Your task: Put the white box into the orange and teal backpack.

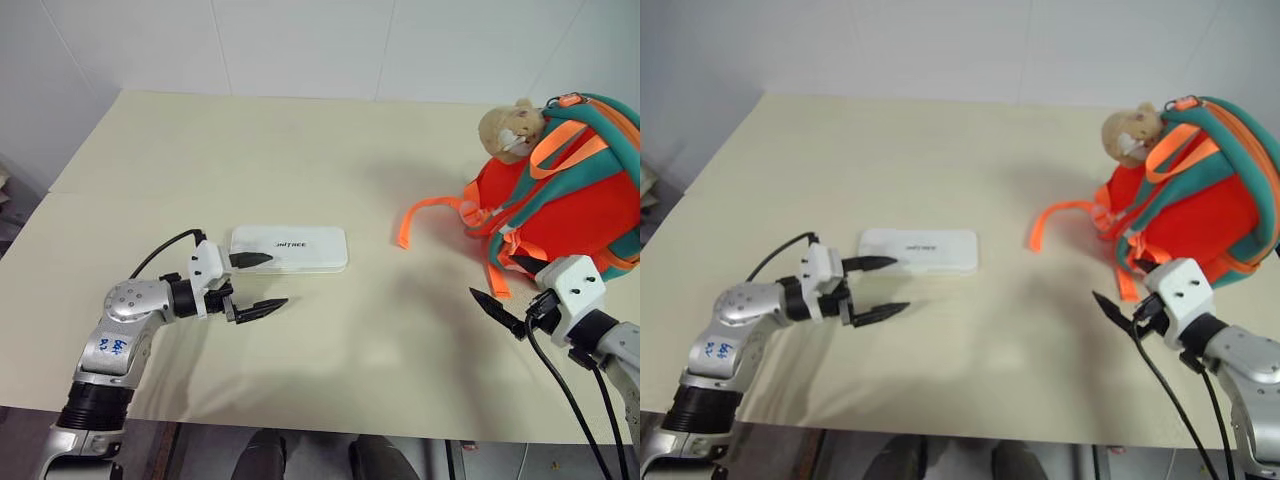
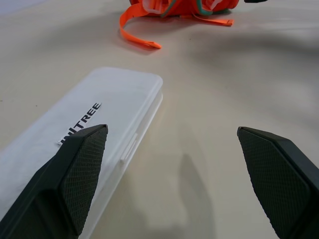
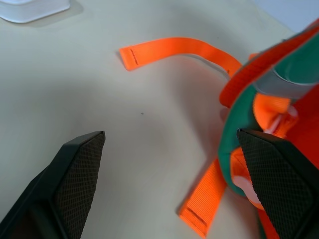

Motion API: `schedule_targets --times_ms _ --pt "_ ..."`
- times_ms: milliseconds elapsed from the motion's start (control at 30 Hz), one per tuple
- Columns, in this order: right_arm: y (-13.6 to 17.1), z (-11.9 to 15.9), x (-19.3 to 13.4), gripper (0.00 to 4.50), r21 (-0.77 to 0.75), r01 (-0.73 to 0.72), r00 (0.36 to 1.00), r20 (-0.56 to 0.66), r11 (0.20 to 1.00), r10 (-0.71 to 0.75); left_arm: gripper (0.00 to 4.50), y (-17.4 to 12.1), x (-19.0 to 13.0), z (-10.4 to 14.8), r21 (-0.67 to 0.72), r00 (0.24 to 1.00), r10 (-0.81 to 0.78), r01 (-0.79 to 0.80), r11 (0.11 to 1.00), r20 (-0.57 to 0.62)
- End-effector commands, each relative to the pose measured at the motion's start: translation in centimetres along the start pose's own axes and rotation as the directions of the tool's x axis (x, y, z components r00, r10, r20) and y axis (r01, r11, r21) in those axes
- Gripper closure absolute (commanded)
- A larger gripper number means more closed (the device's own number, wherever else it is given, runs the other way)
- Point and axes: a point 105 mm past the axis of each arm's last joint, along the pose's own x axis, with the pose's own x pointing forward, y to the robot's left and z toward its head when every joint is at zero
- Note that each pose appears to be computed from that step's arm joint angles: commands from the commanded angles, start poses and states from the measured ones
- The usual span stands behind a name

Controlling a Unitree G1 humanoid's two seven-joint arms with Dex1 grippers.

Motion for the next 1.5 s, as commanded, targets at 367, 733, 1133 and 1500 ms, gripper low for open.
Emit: schedule_targets --times_ms 367,733,1133,1500 --pt "0.2 2.2 3.4 0.19 -0.048 -0.063 0.995 0.077 0.997 0.066 0.24 1.1 -1.2 0.7 0.057 0.995 0.092 -0.094 0.994 0.03" --pt "3.6 3.7 10.3 3.65 -0.076 -0.157 0.982 0.098 0.985 0.164 3.4 3.6 -6.0 -0.7 0.052 0.928 0.371 -0.369 0.928 -0.041" --pt "3.5 3.4 16.7 4.5 -0.11 -0.117 0.992 0.042 0.987 0.123 4.47 7.3 -7.6 -3.3 0.015 0.779 0.605 -0.612 0.791 -0.166" --pt "6.6 4.7 20.0 4.5 -0.079 -0.179 0.98 0.073 0.981 0.185 4.47 8.4 -5.0 -3.9 -0.005 0.759 0.618 -0.632 0.775 -0.206"
